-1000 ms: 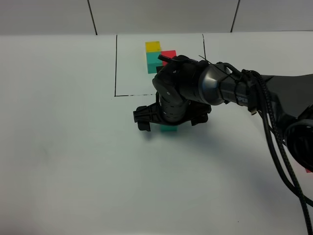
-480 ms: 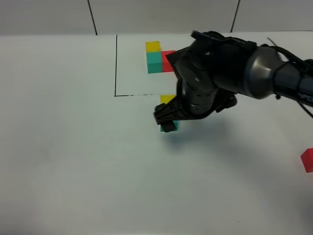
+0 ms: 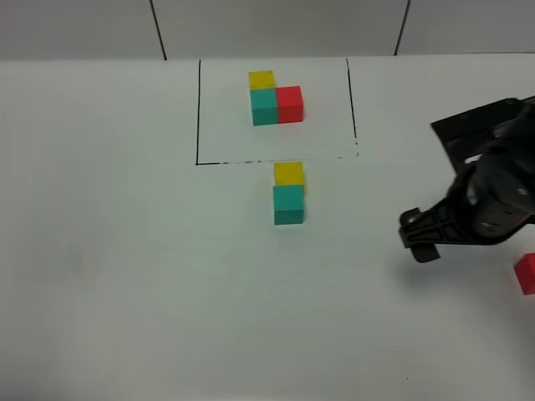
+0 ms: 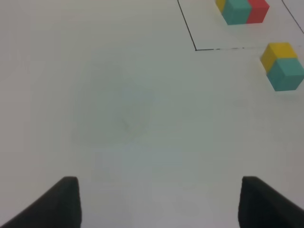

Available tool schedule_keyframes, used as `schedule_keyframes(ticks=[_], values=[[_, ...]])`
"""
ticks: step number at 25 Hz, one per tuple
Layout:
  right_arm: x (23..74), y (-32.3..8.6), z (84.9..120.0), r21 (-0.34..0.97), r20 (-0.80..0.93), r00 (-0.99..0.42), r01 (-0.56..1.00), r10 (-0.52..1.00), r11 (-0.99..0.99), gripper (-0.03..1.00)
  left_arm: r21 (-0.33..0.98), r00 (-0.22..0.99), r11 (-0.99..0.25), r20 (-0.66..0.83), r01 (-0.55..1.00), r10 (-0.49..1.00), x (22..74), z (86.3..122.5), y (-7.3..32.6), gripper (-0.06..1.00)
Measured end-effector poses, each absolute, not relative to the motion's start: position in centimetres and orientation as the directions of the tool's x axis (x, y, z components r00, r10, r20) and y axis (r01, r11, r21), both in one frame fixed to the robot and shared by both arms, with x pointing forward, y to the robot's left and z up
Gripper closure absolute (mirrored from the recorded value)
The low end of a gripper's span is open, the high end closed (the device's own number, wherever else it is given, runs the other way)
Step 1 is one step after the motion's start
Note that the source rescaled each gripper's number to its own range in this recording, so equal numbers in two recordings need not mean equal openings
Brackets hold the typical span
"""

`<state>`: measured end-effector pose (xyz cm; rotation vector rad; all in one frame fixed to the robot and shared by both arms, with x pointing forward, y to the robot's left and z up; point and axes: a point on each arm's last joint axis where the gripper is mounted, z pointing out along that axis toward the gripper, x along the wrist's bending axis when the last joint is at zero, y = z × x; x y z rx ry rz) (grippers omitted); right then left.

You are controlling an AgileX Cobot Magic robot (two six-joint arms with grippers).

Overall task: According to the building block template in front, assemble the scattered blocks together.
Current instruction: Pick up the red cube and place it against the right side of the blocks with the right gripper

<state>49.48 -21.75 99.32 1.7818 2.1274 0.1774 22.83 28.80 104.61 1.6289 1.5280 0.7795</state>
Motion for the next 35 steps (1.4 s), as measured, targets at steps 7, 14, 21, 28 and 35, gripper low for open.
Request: schedule_keyframes(ticks=[7,14,21,28,35], values=[[48.4,-28.6,98.9,0.253,-0.168,-0.044,0.964,0.985,0.086,-0.03,0.847,0.099,0.001,-0.064,0.531,0.993,22.8,104.6,28.8,0.34],[47.7,-32.9,97.5,0.234,-0.109,-0.053,0.969,0.993,0.077,-0.03,0.847,0.099,0.001,-0.064,0.531,0.993,22.8,104.6,28.8,0.34],[47.1,-33.6,95.6,0.264,-0.119,-0.09,0.957,0.989,0.119,-0.03,0.847,0.099,0.001,-0.064,0.531,0.993,22.8,104.6,28.8,0.34],[47.6,-33.8,93.5,0.208,-0.104,-0.097,0.971,0.99,0.117,-0.03,0.847,0.099,0.001,-0.064,0.531,0.993,22.8,104.6,28.8,0.35],[48.2,-35.0,91.8,0.199,-0.098,-0.058,0.977,0.993,0.077,-0.03,0.847,0.099,0.001,-0.064,0.531,0.993,22.8,104.6,28.8,0.35]])
